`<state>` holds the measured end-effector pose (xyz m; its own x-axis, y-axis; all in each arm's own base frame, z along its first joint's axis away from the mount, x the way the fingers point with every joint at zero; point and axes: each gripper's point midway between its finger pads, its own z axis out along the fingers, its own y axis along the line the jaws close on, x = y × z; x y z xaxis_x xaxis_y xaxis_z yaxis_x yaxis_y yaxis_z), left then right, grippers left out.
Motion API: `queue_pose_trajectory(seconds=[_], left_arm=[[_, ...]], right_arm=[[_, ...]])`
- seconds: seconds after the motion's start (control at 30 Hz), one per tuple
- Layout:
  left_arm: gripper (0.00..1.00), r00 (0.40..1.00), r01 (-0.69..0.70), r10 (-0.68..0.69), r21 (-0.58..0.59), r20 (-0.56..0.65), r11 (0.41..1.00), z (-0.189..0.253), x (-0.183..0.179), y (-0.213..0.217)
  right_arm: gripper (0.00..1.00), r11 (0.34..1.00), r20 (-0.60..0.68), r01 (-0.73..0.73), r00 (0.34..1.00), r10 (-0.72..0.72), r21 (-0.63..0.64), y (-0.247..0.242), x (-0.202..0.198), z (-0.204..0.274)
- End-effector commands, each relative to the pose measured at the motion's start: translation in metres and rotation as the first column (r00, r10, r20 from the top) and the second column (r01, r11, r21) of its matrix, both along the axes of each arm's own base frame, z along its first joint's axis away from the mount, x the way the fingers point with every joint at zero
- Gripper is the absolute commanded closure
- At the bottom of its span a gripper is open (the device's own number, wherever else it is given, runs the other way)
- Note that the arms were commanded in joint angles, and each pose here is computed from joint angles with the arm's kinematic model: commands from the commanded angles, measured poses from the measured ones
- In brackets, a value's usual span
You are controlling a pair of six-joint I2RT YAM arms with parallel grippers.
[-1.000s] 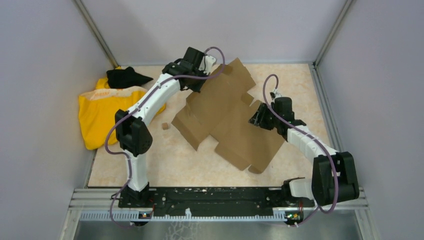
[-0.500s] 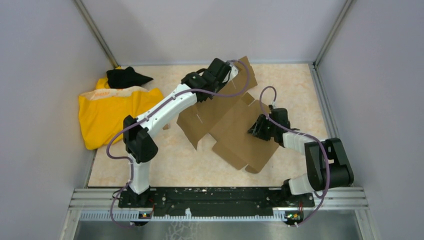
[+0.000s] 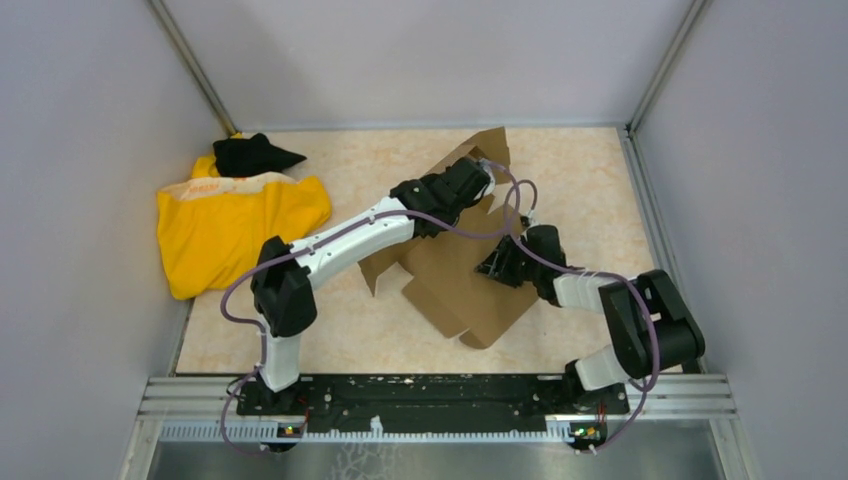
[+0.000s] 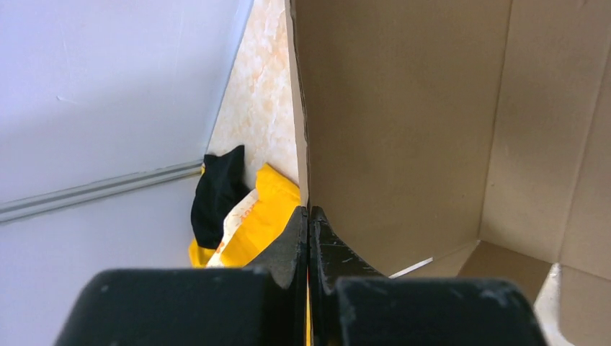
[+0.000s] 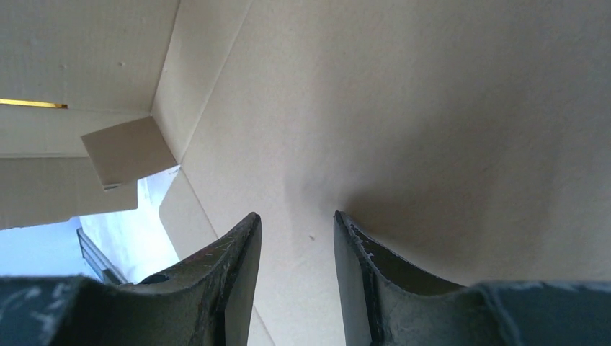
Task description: Fold the paper box
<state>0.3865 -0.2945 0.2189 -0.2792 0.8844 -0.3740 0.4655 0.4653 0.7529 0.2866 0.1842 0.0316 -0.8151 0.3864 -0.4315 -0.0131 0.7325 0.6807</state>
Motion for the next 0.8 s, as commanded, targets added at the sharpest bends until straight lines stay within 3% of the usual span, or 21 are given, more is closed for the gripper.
queue_pose_trajectory(seconds=[0.0,0.2,0.47,0.77], left_arm=[[1.00,0.998,-0.017,0.017,0.000,0.056,1.000,0.014,-0.009,0.010],[1.00,0.999,-0.023,0.023,0.016,0.038,1.000,-0.002,-0.018,0.017],[1.00,0.998,0.002,-0.005,0.041,0.066,0.999,-0.001,-0.028,0.017],[1.00,0.989,0.032,-0.043,0.082,0.141,0.996,0.014,-0.036,0.007]], right_arm=[[0.58,1.000,0.012,-0.002,1.000,0.002,0.027,0.002,-0.007,0.018],[0.55,0.992,0.117,0.061,0.990,-0.074,0.112,-0.033,0.030,0.088],[0.54,0.956,0.213,0.166,0.952,-0.220,0.242,-0.096,0.123,0.156],[0.57,0.923,0.189,0.183,0.947,-0.258,0.338,-0.116,0.206,0.130]])
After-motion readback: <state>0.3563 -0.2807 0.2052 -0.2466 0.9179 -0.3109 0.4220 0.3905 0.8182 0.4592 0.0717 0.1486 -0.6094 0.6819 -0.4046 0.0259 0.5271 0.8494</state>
